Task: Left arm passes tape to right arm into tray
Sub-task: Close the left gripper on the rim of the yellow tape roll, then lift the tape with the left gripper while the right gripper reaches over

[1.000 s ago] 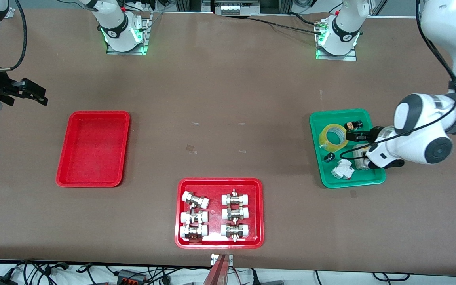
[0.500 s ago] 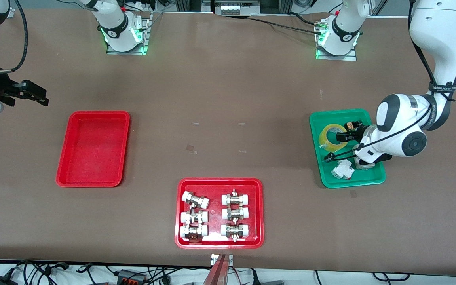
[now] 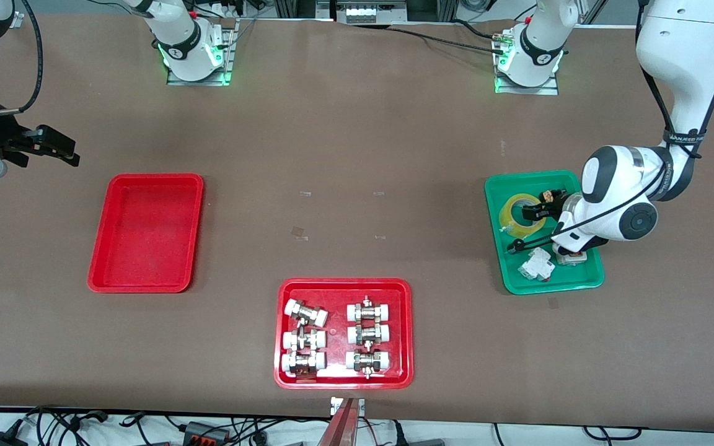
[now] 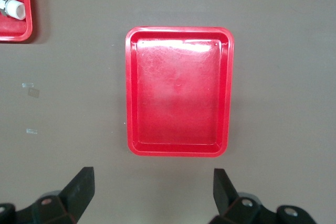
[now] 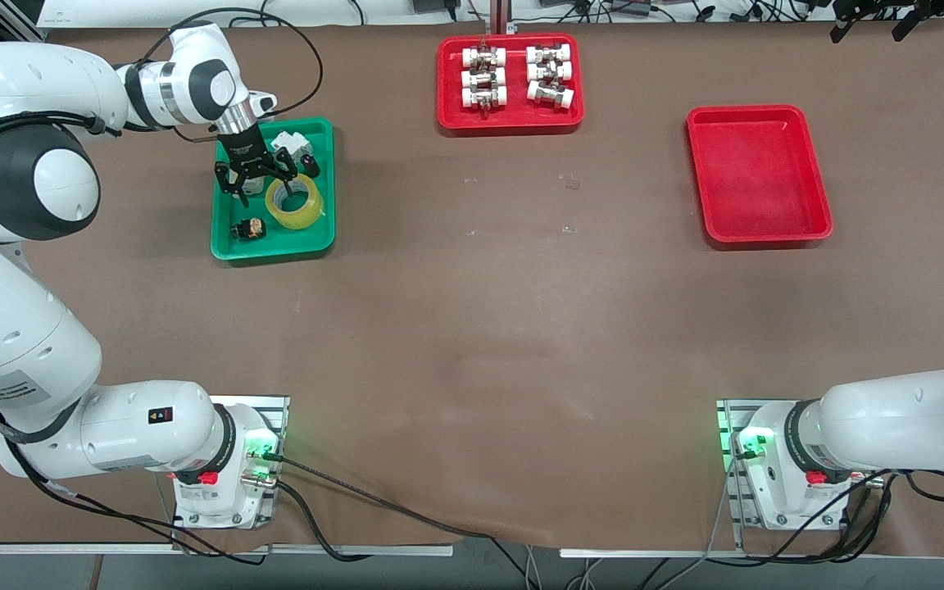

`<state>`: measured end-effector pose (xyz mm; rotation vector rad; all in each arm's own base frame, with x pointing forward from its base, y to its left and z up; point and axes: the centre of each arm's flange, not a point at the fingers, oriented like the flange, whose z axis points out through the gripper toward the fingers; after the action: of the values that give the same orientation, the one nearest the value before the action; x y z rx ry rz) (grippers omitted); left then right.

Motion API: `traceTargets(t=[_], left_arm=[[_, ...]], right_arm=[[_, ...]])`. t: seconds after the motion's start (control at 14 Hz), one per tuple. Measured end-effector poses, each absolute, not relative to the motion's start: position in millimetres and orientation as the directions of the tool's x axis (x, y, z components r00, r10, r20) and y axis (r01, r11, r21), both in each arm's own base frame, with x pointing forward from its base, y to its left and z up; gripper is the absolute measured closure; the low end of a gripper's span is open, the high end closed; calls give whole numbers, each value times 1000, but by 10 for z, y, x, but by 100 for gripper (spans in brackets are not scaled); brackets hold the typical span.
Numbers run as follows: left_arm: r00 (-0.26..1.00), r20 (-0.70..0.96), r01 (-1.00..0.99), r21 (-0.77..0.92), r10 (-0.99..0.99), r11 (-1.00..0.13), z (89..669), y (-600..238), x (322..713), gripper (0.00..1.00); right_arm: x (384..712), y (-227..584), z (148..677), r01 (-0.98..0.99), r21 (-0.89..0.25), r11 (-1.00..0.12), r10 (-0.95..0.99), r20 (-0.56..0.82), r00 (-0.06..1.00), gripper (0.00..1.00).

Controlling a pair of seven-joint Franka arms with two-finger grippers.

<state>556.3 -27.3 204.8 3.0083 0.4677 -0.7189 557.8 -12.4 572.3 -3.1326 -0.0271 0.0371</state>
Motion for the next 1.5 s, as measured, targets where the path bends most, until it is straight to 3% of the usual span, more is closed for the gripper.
traceTargets(t=[0.36, 0.43, 0.64, 0.86, 1.21, 1.5], left_arm=[[842, -433, 324, -69, 321, -943, 1947, -289, 5515, 15], [841, -432, 328, -71, 326, -942, 1938, -290, 5509, 22], [842, -429, 330, -71, 328, -941, 1933, -289, 5510, 57], [842, -428, 333, -70, 330, -940, 1947, -267, 5516, 79], [850, -418, 325, -62, 320, -944, 2056, -230, 5553, 79], [900, -372, 238, -20, 228, -971, 2578, -223, 5624, 79]], right_arm=[[5577, -127, 5723, 21, 4, -1000, 21, -25, 999, 0], [5575, -128, 5722, 22, 5, -1000, 21, -26, 999, 0], [5571, -128, 5718, 22, 5, -1000, 21, -31, 999, 0], [5569, -128, 5717, 22, 5, -1000, 22, -32, 999, 0], [5568, -128, 5715, 22, 5, -1000, 22, -33, 999, 0], [5568, -128, 5714, 22, 5, -1000, 22, -34, 999, 0]])
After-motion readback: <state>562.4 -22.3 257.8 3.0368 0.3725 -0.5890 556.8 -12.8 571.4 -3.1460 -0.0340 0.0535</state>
